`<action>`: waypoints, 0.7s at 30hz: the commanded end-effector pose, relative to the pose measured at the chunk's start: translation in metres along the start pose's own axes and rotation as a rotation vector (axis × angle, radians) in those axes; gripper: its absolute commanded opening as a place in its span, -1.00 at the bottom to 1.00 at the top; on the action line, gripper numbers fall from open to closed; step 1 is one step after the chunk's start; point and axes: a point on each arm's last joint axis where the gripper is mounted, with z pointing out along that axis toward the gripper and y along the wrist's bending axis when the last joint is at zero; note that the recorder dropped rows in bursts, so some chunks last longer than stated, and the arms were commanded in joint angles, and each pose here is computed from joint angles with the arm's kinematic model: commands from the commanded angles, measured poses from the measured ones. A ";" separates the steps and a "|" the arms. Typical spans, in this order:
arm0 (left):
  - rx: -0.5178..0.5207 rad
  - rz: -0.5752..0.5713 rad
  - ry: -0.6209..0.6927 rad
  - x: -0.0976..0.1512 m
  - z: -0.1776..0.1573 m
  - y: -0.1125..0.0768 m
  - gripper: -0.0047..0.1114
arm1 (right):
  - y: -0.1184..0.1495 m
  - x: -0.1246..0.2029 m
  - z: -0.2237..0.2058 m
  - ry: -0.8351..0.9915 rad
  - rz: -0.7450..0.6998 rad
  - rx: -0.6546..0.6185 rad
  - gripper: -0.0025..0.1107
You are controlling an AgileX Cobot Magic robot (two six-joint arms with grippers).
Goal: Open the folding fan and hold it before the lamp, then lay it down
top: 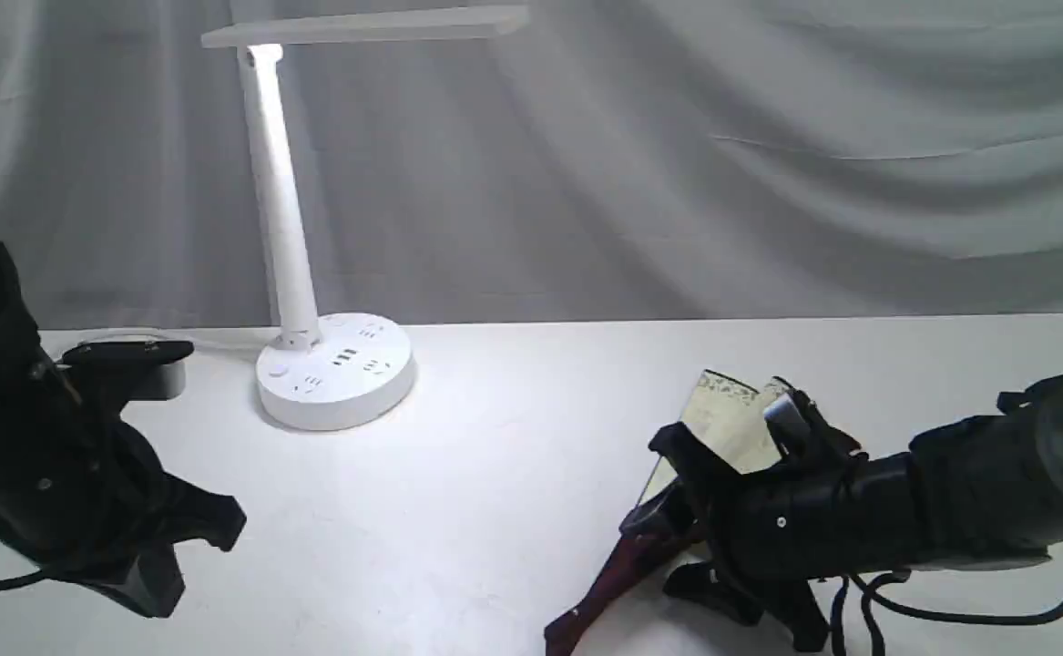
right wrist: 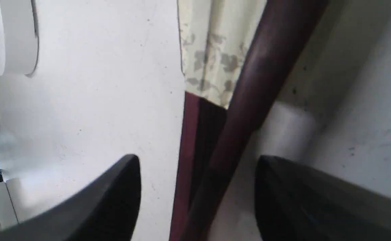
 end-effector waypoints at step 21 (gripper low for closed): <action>0.008 -0.005 -0.012 0.001 -0.002 -0.001 -0.92 | -0.007 -0.026 0.009 -0.139 0.068 0.107 -0.05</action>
